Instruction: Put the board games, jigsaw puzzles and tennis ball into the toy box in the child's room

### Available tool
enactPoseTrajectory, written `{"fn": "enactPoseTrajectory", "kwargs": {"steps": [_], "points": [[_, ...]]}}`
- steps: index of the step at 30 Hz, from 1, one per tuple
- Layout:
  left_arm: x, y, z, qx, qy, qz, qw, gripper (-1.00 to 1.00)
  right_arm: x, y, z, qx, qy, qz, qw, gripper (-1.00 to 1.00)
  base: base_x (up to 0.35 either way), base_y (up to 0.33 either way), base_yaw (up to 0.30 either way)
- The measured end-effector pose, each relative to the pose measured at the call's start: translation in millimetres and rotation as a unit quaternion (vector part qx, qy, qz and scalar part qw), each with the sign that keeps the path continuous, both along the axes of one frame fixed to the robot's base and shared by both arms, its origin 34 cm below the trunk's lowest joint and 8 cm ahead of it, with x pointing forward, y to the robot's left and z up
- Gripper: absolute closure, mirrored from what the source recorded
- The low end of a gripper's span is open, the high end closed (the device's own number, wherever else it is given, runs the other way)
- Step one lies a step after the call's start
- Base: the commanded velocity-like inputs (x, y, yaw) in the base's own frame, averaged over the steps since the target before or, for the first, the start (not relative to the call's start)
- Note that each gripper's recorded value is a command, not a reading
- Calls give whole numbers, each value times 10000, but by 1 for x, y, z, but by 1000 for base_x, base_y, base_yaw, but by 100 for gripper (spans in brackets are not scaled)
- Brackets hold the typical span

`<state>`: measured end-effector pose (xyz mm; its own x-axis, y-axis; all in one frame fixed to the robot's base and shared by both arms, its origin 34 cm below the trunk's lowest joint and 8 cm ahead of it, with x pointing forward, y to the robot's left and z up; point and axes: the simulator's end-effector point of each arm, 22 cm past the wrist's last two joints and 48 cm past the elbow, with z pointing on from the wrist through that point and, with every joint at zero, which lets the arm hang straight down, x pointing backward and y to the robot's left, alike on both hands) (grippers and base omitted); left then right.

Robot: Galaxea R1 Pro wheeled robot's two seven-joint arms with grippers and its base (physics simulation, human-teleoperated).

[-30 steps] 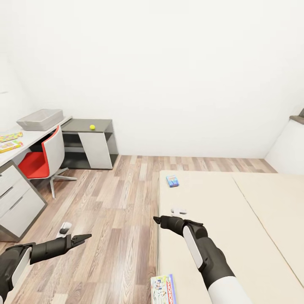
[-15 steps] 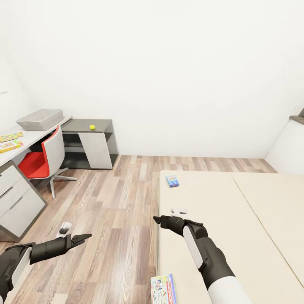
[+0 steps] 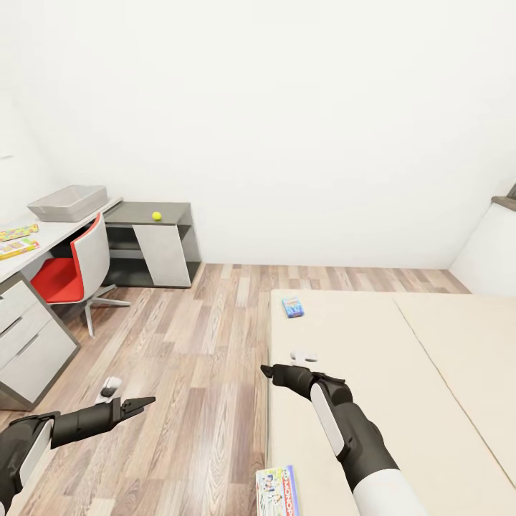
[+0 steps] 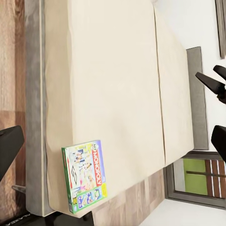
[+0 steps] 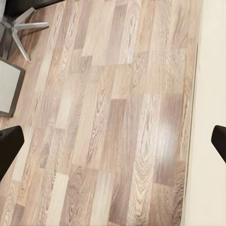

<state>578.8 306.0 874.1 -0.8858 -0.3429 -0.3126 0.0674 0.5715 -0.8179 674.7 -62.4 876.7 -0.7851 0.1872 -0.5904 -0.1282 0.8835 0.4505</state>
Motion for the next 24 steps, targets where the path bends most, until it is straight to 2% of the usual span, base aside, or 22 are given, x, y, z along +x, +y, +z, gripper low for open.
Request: {"fn": "enactPoseTrajectory", "kwargs": {"steps": [14,24], "points": [[1,0,3,2,-29,0,10000,-100,1,0,3,0,-32,4,10000,-100,0,0,-86],[2,0,6,2,-62,0,10000,-100,2,0,7,-1,-67,3,10000,-100,0,0,-22]]}}
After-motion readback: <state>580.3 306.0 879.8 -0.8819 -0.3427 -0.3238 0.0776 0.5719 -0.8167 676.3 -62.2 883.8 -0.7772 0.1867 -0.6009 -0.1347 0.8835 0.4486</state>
